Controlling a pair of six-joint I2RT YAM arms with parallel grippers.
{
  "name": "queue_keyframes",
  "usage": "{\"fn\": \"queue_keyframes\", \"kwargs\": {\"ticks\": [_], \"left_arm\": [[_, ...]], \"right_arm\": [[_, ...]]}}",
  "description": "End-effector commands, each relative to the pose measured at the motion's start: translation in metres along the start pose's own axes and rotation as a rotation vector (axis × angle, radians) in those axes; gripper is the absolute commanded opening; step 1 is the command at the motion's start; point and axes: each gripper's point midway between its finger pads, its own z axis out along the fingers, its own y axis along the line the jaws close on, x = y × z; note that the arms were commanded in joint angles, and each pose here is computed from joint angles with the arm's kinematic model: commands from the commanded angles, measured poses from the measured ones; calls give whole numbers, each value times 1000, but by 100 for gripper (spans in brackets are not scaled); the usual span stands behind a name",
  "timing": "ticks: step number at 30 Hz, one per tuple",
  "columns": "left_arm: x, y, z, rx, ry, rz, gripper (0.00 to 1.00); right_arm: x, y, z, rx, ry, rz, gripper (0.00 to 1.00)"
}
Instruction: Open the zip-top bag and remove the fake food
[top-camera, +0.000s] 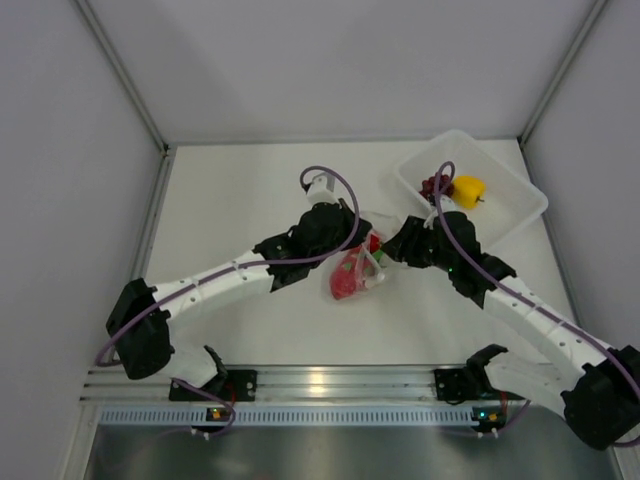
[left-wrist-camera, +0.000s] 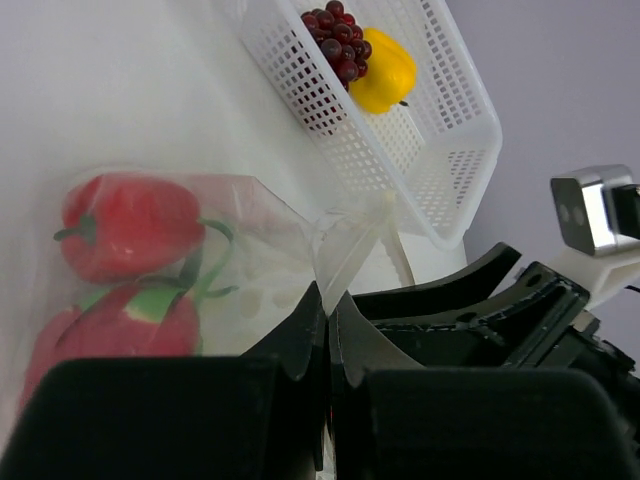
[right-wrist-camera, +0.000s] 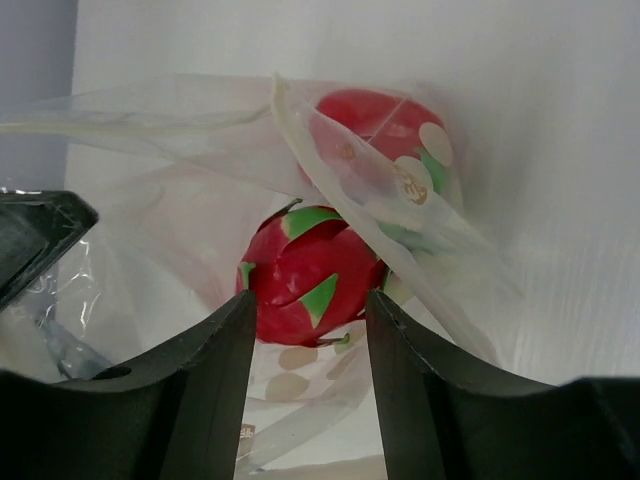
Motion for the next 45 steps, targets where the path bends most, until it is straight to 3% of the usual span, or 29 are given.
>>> {"fn": "queue_keyframes", "kwargs": {"ticks": [1,5,14,24,35,40,45], "left_arm": [[-12,-33,3,103,-18,-50,0],[4,-31,12,117,13,-51,0],[32,-40,34,157,109,39,0],[30,-26,38,102,75,90,0],[32,-31,31,134,106,165,0],[39,-32,30,154,137,197,0],[48,-29,32,159,168,207,0]], "right_arm": [[-24,13,8,-30,-131,78,49],[-22,0,22,19,-154,142,55],[-2,-10,52,15,-124,257,56],[25,-44,69,111,-122,315,56],[24,-38,96,96,-122,352,54],[24,-35,108,83,-125,366,46],[20,-23,116,49,-117,366,45]]}}
